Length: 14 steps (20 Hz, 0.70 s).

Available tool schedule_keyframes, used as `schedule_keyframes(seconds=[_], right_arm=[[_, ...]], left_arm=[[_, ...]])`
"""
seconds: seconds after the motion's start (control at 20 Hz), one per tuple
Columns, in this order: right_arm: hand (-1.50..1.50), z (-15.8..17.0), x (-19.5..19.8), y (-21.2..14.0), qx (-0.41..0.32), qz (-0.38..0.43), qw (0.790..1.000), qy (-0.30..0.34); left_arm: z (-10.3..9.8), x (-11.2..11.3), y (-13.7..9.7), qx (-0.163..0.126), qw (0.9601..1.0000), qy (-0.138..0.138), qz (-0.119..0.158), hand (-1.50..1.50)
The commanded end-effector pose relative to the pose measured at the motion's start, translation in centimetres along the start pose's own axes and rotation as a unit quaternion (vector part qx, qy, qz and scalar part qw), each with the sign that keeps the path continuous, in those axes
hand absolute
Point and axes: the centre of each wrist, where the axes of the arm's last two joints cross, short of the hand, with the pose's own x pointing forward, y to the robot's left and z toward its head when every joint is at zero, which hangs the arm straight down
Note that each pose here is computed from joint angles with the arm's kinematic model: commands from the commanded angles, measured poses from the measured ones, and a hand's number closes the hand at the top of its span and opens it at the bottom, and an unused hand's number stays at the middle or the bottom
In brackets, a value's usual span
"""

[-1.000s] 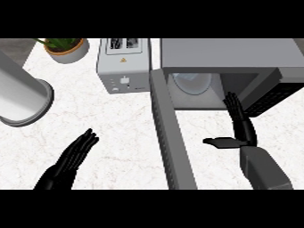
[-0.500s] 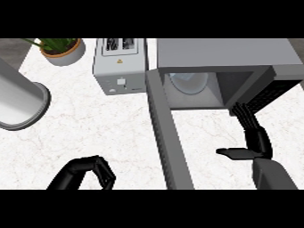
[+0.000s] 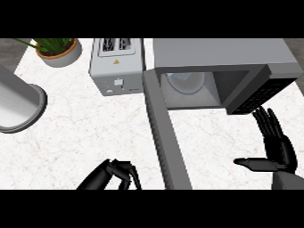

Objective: Pick up the milk, place it into the microwave and close the microwave

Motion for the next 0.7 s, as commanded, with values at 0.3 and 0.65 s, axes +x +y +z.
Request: schedule_keyframes(seconds=[0.3,0.65], right_arm=[[-1.50,3.8,7.4,-2.3,0.030,-0.032,0.998,-0.043],[-1.50,3.3,11.3,-2.3,0.070,-0.064,0.993,-0.068]], left_arm=[[-6.4,-0.2,-7.2,-0.061,0.9981,-0.010,-0.002,1.50],[-11.0,-0.6,-8.6,-0.070,0.9975,-0.001,-0.014,1.50]])
